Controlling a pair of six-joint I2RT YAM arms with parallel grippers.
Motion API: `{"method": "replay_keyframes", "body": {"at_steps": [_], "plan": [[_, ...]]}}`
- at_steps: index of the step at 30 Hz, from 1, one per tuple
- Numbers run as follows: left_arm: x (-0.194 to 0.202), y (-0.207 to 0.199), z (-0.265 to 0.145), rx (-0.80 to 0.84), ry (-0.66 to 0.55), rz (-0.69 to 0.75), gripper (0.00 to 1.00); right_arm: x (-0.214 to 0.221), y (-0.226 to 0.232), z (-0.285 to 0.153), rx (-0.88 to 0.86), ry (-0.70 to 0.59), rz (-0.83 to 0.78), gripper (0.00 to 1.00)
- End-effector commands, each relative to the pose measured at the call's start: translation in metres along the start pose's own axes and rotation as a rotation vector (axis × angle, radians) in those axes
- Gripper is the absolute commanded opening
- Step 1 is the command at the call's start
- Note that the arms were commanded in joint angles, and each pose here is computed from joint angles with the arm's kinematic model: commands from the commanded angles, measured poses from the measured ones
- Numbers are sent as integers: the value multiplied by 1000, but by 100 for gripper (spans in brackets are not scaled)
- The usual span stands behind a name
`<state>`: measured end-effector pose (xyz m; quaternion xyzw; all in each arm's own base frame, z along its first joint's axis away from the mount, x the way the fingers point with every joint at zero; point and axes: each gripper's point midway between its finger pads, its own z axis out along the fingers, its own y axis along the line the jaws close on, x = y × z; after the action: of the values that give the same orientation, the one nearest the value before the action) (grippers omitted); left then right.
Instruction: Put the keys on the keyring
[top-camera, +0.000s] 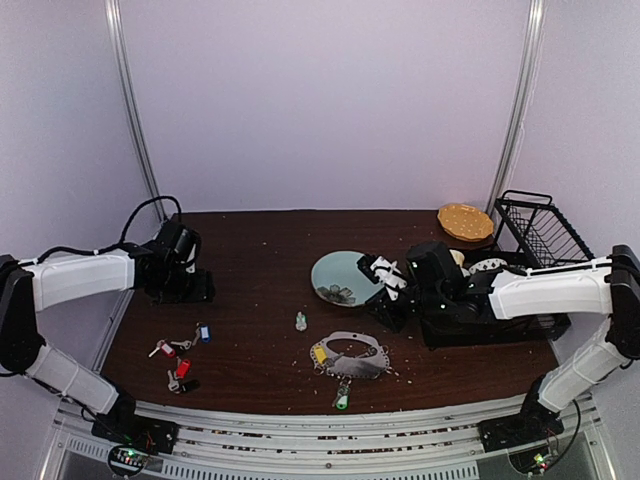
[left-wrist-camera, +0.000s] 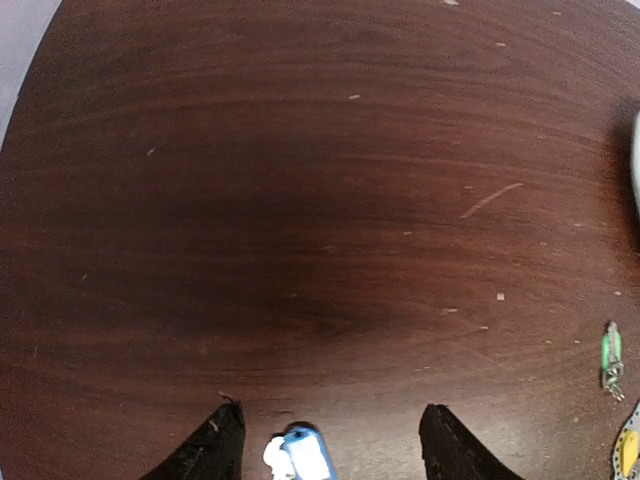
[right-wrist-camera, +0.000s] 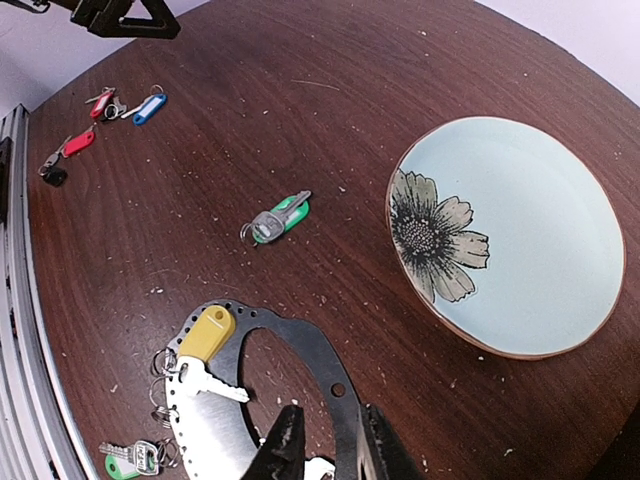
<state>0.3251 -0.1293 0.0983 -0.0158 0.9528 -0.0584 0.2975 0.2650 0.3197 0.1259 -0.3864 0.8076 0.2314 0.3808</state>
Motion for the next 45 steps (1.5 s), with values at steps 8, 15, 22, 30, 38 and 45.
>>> {"method": "replay_keyframes", "body": {"at_steps": [8, 15, 22, 30, 38, 45], "plan": [[44, 102, -10, -182, 189, -334, 56, -25, -5, -22, -17, -92, -82, 23], [88, 132, -14, -364, 493, -143, 47, -31, -17, -32, 14, -127, -117, 24], [104, 120, -10, -264, 536, -110, 56, -36, -15, -42, -26, -179, -102, 25], [118, 120, 1, -257, 601, -85, 46, -34, -17, -43, -21, -178, -98, 24], [116, 118, 5, -247, 612, -74, 14, -35, -18, -43, -33, -181, -87, 22], [112, 118, 2, -243, 596, -62, 4, -36, -18, -41, -38, -180, -88, 22]]}}
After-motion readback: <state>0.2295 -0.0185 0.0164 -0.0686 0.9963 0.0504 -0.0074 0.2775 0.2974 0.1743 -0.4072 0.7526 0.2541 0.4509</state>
